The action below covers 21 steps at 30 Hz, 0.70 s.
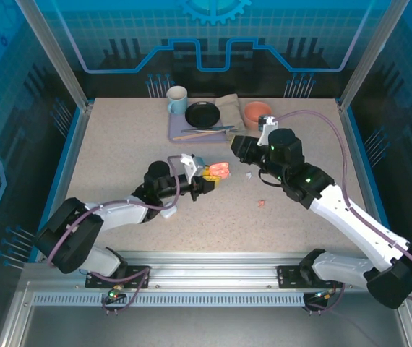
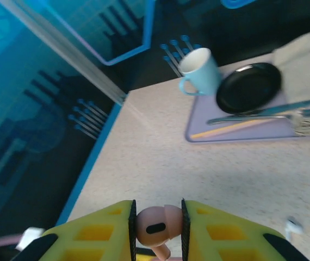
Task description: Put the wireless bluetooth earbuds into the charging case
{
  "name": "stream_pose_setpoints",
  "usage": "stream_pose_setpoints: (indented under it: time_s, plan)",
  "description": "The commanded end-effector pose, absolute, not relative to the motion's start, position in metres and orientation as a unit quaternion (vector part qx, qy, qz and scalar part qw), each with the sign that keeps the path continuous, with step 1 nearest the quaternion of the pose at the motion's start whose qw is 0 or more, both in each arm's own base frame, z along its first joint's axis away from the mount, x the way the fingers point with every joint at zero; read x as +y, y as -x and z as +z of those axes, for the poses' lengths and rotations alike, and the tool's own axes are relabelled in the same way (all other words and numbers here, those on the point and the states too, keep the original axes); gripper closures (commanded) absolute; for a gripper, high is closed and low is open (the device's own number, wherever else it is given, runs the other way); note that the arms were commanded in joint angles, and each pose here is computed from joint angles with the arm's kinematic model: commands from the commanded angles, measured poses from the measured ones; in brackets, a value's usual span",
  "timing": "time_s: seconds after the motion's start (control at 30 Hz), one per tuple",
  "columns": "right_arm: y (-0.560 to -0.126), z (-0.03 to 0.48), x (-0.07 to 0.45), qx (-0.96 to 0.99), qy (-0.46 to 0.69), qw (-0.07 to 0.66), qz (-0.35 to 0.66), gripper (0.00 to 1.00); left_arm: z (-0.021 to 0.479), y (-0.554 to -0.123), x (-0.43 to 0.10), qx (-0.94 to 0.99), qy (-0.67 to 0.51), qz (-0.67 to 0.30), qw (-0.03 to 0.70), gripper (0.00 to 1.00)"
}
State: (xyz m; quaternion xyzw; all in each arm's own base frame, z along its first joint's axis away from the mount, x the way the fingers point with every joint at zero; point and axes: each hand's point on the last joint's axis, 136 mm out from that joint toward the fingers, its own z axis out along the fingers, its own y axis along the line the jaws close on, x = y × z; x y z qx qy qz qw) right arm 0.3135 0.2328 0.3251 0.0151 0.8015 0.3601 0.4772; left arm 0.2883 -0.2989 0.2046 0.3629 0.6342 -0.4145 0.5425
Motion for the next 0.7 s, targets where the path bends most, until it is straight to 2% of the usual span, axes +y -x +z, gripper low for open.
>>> stream_pose_setpoints:
  time_s: [0.0, 0.23, 0.67]
  plan:
    - [-0.305, 0.349, 0.258, 0.751, 0.027, 0.51, 0.419, 0.73, 0.229, -0.292, -0.308, 0.608, -0.366, -0.43, 0.559, 1.0]
    - [-0.296, 0.335, 0.27, 0.735, 0.03, 0.503, 0.454, 0.74, 0.247, -0.303, -0.312, 0.6, -0.358, -0.427, 0.574, 1.0]
    - [-0.285, 0.317, 0.266, 0.731, 0.03, 0.51, 0.453, 0.76, 0.263, -0.316, -0.316, 0.592, -0.341, -0.433, 0.588, 1.0]
